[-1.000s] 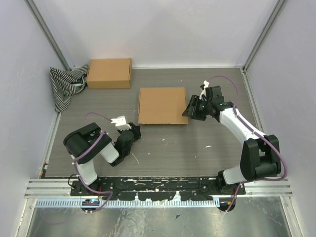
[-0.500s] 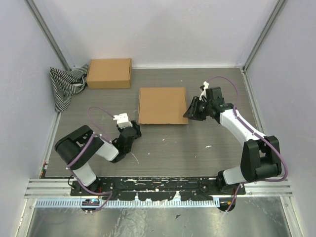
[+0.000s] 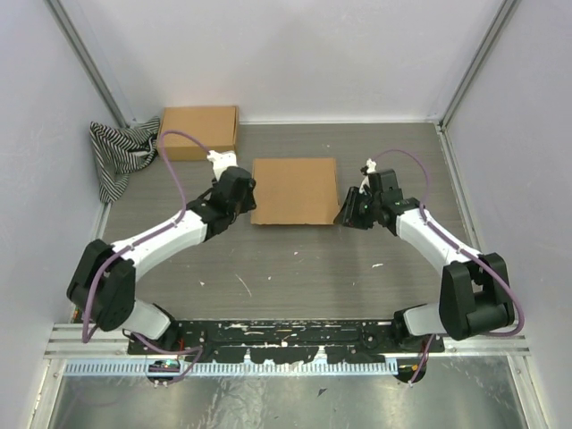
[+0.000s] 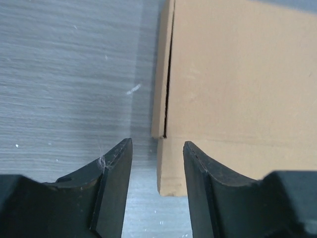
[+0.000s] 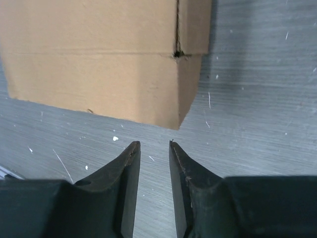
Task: Fold the paper box
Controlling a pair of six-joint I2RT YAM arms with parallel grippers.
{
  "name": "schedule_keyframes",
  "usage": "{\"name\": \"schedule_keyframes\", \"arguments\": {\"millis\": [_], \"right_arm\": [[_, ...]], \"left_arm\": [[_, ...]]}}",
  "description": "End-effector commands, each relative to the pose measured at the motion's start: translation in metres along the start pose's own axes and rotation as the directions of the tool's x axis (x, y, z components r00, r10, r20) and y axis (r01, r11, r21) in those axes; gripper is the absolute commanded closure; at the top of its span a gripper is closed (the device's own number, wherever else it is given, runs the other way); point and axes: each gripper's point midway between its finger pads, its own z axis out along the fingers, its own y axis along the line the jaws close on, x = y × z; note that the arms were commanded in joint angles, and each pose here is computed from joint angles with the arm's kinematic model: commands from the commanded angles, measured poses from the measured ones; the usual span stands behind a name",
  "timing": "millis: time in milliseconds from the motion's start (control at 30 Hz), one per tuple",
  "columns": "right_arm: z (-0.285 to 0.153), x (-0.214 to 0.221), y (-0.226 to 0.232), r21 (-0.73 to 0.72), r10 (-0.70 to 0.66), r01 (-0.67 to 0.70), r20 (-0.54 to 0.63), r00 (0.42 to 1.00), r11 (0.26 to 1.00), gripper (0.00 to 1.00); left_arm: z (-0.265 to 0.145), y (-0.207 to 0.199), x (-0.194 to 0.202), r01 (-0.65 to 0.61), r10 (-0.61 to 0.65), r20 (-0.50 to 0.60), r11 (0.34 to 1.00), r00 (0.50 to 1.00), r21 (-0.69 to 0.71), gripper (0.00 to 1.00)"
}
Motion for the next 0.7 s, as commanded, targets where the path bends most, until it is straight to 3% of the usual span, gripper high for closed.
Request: {"name": "schedule_keyframes", "arguments": {"millis": [0, 300, 667], "right_arm": [[-0.002, -0.009, 0.012, -0.059, 0.001, 0.002, 0.049, 0.999, 0.998, 0.63], [-0.003, -0.013, 0.010, -0.042, -0.009, 0.012, 0.063, 0.998, 0.999, 0.55], [-0.003, -0.019, 0.012, -0.042, -0.024, 0.027, 0.070, 0.997, 0.999, 0.55]], "left_arm": [[-0.004, 0.010, 0.061, -0.153, 0.148, -0.290, 0.988, 0.945, 0.004, 0.47], [0.007, 0.012, 0.078, -0.160, 0.148, -0.333, 0.987, 0.931, -0.010, 0.44], [0.009, 0.005, 0.074, -0.148, 0.142, -0.327, 0.989, 0.934, 0.005, 0.43]]}}
